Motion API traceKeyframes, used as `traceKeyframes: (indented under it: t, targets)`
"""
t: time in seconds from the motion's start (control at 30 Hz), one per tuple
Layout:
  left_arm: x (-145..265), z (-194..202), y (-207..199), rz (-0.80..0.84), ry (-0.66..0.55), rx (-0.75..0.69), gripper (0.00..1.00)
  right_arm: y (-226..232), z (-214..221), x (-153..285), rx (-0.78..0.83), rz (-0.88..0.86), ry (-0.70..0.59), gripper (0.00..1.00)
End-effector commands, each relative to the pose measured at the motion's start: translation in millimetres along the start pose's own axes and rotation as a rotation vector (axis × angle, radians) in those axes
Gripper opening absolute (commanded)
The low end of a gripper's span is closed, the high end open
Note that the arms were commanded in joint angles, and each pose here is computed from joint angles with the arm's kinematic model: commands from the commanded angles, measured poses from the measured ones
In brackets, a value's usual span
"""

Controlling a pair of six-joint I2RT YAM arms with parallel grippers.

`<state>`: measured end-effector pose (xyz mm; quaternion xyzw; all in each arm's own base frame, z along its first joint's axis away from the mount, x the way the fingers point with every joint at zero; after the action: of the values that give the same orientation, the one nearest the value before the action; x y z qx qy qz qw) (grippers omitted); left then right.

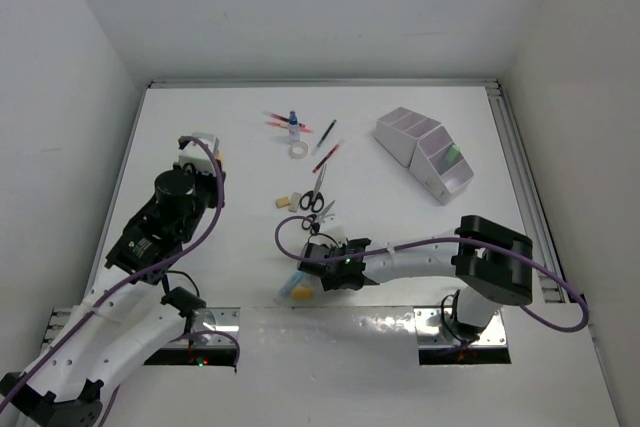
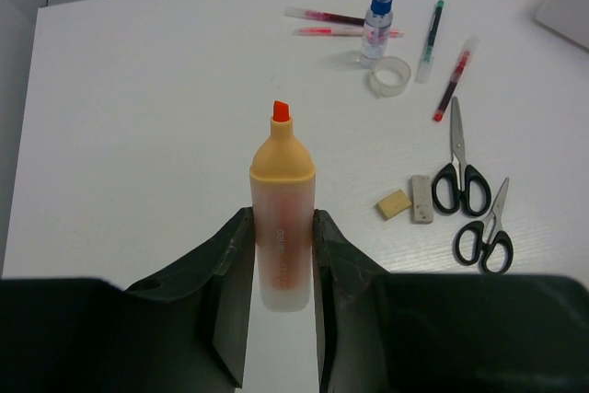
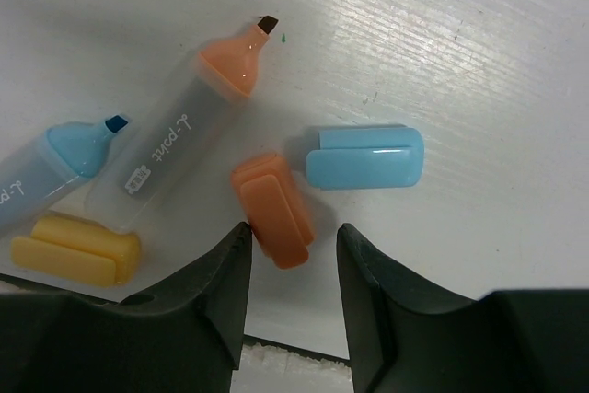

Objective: Sort the stationery into containers
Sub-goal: Pick up the pen cap from the center of the board.

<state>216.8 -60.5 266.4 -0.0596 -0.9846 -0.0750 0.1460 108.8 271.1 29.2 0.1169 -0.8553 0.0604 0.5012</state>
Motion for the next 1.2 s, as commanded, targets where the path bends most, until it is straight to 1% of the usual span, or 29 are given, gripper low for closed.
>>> traceKeyframes:
  t: [0.0, 0.23, 0.33, 0.47, 0.6, 0.7, 0.8, 0.83, 0.93, 0.97, 1.07, 1.17]
  targets:
    - [3.2, -18.0, 1.8, 0.004, -0.068, 0.025, 0.0, 7.3, -12.9, 7.6, -0.007, -0.015, -0.045, 0.41]
    - [5.9, -18.9, 3.7, 0.0, -0.078, 0.022, 0.0, 13.0, -13.4, 3.0, 0.013, -0.02, -0.037, 0.41]
    - [5.8, -16.9, 3.5, 0.0, -0.077, 0.023, 0.0, 17.7, -17.0, 0.4, 0.046, -0.033, -0.044, 0.42]
    - [4.4, -17.1, 4.3, -0.006, -0.079, 0.017, 0.0, 25.8, -15.6, -6.9, 0.111, -0.056, -0.017, 0.41]
    - [4.2, -18.8, 5.9, -0.016, -0.088, 0.012, 0.0, 21.9, -13.3, -10.8, 0.12, -0.042, -0.015, 0.4]
    - [4.2, -17.4, 6.4, -0.019, -0.086, 0.008, 0.0, 19.4, -12.9, -13.3, 0.124, -0.05, -0.017, 0.36]
    - [4.6, -16.0, 5.7, -0.014, -0.085, 0.012, 0.0, 15.2, -13.1, -15.5, 0.14, -0.042, -0.012, 0.25]
    - [4.8, -16.6, 5.9, -0.014, -0.086, 0.011, 0.0, 14.4, -14.2, -15.5, 0.139, -0.041, -0.015, 0.19]
    - [4.6, -16.3, 5.8, -0.014, -0.086, 0.011, 0.0, 11.4, -15.6, -13.3, 0.161, -0.046, -0.022, 0.09]
    - [4.8, -16.9, 5.7, -0.013, -0.088, 0.012, 0.0, 10.5, -17.0, -12.5, 0.162, -0.047, -0.025, 0.01]
    - [4.8, -15.3, 4.0, -0.001, -0.085, 0.01, 0.0, 8.5, -24.2, -2.7, 0.175, -0.06, -0.042, 0.0]
    - [5.8, -15.1, -5.4, 0.072, -0.097, 0.002, 0.0, 7.9, -47.1, 21.6, 0.173, -0.109, -0.094, 0.0]
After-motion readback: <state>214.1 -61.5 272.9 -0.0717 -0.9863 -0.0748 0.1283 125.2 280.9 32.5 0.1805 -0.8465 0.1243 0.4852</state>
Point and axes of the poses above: each gripper's point midway between its finger pads, its own x axis back along the fingers, its own y axis along the line the jaws close on, z = x × y, the point moved 4 cm from there along x, back along the fingers, and after that the axes turned 4 degrees about -x, right-handed, at the moved point
